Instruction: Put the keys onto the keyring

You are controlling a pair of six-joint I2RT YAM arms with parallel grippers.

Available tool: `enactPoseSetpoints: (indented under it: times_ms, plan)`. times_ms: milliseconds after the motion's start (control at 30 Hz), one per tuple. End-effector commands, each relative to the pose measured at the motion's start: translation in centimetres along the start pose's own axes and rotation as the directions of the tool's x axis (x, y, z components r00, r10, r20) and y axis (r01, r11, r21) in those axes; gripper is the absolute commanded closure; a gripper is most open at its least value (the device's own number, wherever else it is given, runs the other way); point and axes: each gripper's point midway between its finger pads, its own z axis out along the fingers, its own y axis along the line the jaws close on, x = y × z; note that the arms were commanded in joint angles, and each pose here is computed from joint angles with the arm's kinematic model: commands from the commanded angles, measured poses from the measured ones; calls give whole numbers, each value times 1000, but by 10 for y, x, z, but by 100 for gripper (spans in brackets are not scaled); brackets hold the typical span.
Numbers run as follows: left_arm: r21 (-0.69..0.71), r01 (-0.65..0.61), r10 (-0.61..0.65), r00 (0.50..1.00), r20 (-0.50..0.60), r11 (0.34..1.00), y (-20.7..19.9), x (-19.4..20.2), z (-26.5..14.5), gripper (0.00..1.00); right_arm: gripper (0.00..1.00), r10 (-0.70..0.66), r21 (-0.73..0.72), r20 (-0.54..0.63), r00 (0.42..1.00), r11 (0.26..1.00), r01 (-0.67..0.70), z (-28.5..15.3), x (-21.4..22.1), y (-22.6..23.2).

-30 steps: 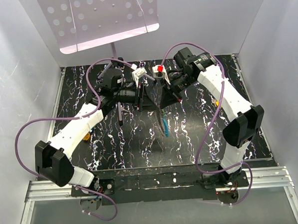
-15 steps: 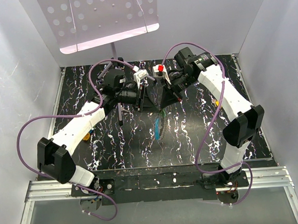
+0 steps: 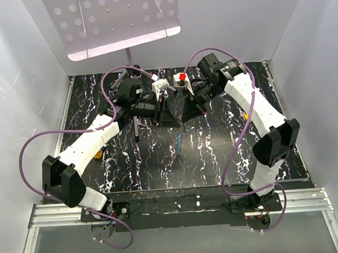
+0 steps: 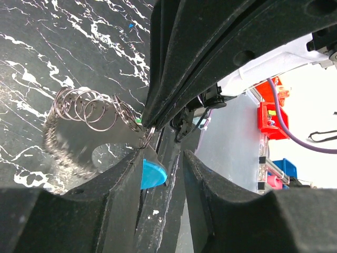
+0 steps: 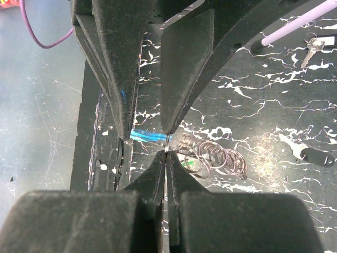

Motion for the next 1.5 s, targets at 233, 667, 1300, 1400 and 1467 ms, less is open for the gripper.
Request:
enactPoseSetpoints:
  times_ms: [233,667,1300,1400,1467]
  plan:
    - [-31,-93,94,995,23,995,-5,-15,-6,62,99,182,-139,-37,983,973,-186,-7,7,60]
    - [4,-85,85,996,16,996,-10,-14,-7,62,99,193,-148,-37,981,969,-196,-5,7,61]
    - [44,-58,58,998,9,997,-10,-17,-1,95,99,197,-156,-42,979,967,-201,-3,8,62]
    - [51,-52,51,999,4,997,-11,-15,0,90,99,196,-156,-42,980,967,-200,-3,8,62]
    - [53,-47,47,999,1,997,-11,-14,-1,88,99,196,-155,-43,980,967,-200,-3,8,62]
